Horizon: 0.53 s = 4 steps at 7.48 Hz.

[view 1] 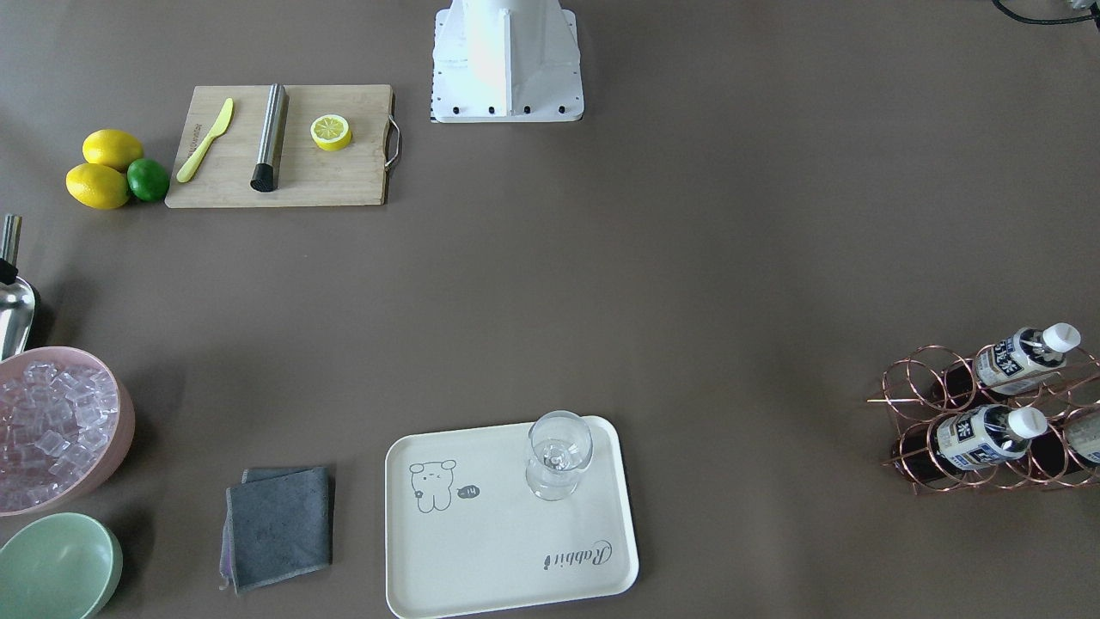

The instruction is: Take tea from basket to plate

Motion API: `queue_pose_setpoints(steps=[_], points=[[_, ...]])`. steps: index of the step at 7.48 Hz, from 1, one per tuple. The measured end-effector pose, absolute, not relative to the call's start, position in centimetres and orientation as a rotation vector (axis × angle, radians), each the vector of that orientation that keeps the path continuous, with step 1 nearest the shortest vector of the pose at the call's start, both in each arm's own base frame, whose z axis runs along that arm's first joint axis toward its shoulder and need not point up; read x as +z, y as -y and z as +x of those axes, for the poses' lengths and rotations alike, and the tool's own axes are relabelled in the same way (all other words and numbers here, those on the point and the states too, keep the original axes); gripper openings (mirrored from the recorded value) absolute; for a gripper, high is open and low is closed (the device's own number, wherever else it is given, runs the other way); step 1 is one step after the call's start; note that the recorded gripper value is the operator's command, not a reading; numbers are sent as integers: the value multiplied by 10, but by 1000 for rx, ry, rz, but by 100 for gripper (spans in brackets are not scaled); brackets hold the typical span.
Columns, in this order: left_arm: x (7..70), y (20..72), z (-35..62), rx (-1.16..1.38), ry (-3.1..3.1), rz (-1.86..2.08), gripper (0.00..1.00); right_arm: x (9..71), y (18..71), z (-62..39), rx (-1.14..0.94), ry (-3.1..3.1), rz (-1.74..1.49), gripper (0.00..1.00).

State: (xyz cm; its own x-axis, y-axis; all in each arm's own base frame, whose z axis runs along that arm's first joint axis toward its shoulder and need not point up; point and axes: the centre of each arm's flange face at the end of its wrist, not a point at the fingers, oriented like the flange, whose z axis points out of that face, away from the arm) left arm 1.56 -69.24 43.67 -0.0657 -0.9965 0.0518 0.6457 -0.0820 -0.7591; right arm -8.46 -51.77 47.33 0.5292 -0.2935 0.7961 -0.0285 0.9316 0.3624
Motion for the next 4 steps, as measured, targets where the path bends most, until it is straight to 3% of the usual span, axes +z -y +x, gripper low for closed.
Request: queue_pose_setpoints(steps=[4], points=[[368, 660, 20, -1568, -639, -722, 0, 390, 472, -217, -48, 1307, 629, 100]])
